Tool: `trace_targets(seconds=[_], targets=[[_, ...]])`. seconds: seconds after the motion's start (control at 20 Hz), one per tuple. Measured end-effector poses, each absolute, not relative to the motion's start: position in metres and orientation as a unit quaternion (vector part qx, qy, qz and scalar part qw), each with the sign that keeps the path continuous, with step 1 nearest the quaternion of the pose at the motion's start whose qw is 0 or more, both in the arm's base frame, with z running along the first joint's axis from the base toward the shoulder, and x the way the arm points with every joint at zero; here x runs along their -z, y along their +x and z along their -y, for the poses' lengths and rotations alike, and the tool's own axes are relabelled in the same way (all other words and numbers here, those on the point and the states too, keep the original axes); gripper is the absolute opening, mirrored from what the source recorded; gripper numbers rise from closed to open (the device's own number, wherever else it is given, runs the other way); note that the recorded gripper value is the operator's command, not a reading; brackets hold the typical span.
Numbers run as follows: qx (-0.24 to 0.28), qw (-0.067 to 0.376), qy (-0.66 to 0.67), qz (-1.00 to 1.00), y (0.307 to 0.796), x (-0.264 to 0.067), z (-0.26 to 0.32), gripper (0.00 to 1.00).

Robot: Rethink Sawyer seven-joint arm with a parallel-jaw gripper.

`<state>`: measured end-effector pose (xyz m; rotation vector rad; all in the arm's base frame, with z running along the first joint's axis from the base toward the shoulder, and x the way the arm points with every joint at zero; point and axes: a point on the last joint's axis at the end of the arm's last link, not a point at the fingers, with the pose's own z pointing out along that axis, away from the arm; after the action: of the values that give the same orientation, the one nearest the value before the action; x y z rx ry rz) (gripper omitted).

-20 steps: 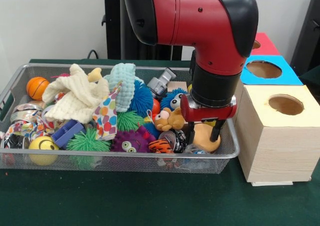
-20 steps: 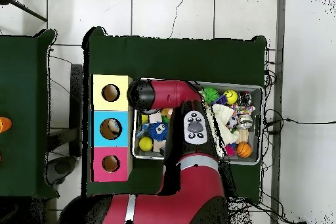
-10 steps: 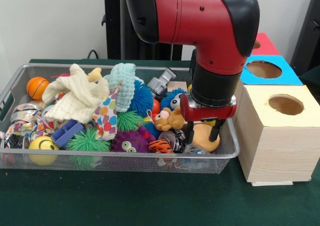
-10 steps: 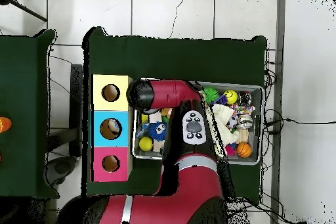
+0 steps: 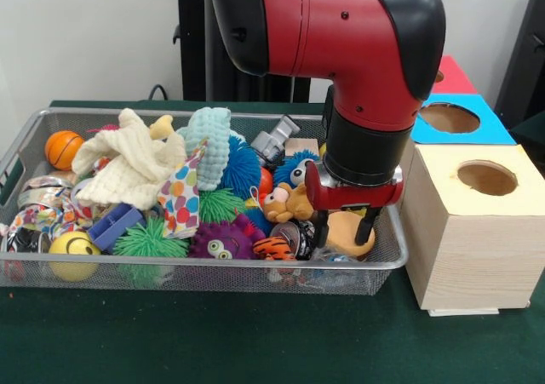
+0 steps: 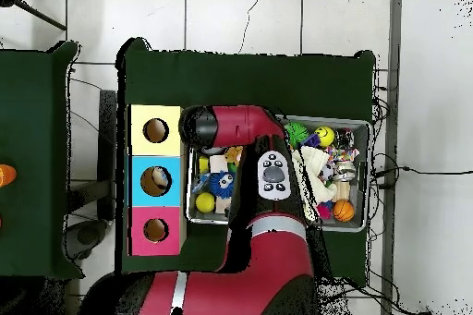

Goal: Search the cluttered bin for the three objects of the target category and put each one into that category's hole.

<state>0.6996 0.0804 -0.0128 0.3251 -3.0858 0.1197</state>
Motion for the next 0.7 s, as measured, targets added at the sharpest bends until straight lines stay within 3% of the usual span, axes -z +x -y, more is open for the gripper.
trace_targets(seconds=[0.35, 0.7], targets=[[-0.038, 0.050, 0.102, 0.993, 0.698, -0.003, -0.079, 1.00], [-0.040, 0.054, 0.098, 0.993, 0.716, -0.022, -0.076, 1.00]])
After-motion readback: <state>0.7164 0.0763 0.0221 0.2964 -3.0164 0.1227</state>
